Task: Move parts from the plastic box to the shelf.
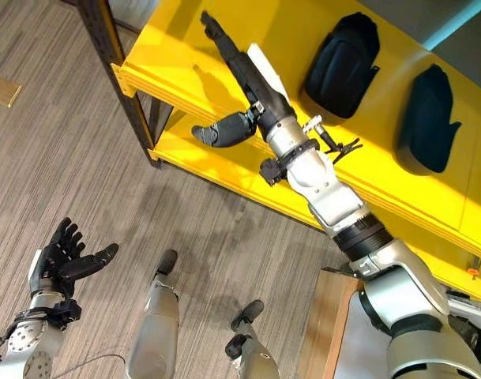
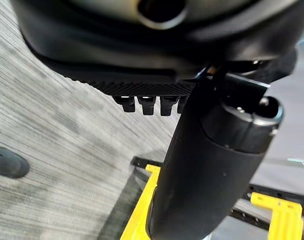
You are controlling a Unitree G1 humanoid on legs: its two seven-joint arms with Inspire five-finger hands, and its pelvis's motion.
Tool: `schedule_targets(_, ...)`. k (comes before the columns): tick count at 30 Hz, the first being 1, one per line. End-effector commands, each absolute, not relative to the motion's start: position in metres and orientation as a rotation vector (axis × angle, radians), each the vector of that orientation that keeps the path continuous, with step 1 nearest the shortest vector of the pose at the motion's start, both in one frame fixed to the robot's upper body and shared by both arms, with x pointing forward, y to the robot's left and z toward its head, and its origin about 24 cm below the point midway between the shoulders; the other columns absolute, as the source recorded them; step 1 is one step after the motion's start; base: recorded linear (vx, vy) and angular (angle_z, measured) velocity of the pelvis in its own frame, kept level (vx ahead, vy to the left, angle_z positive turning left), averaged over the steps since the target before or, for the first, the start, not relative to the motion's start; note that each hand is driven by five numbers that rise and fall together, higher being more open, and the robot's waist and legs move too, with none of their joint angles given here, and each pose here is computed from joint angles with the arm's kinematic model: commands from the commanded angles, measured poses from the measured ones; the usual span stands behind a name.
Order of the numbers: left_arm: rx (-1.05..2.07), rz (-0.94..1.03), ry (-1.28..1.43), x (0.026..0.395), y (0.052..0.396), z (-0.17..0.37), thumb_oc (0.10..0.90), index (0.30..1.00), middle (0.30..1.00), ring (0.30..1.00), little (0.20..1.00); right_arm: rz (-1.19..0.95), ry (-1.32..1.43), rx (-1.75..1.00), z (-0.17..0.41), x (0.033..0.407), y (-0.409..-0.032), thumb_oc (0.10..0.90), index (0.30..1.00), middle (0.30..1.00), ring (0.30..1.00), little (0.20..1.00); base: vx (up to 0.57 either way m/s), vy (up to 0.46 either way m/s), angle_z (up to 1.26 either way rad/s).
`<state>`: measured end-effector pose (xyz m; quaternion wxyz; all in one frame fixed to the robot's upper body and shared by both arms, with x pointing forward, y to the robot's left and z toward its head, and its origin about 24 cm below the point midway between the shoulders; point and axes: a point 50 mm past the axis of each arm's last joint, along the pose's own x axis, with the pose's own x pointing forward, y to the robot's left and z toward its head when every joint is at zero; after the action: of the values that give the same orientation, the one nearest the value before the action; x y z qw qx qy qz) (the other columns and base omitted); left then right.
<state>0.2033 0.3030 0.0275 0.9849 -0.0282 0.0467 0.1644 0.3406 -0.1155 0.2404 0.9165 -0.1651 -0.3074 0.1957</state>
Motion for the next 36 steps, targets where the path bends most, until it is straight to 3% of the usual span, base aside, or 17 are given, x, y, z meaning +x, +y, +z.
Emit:
schedule_targets(1, -0.026, 0.305, 0.011, 0.199, 0.305, 0.043, 0.9, 1.0, 1.0, 1.0, 1.0, 0.46, -0.809, -0.16, 0.273, 0.325, -0.112, 0.9, 1.0, 1.0, 1.0, 1.0, 0.0, 0.001, -0.13)
schedule_targets(9, -0.058, 0.285, 0.067, 0.194, 0.293, 0.026, 0.9, 1.0, 1.0, 1.0, 1.0, 0.516, -0.676, 0.054, 0.221, 0.305, -0.122, 0.9, 1.0, 1.0, 1.0, 1.0, 0.0, 0.011, -0.11)
schedule_targets(13, -0.101, 0.277, 0.111, 0.185, 0.282, 0.012, 0.9, 1.0, 1.0, 1.0, 1.0, 0.394, -0.513, 0.319, 0.156, 0.277, -0.147, 0.9, 1.0, 1.0, 1.0, 1.0, 0.01, 0.031, -0.2)
schedule_targets(36, -0.147, 0.221, 0.154, 0.18, 0.253, -0.015, 0.9, 1.0, 1.0, 1.0, 1.0, -0.134, 0.009, 0.442, 0.003, 0.194, -0.213, 0.9, 1.0, 1.0, 1.0, 1.0, -0.01, 0.021, -0.4)
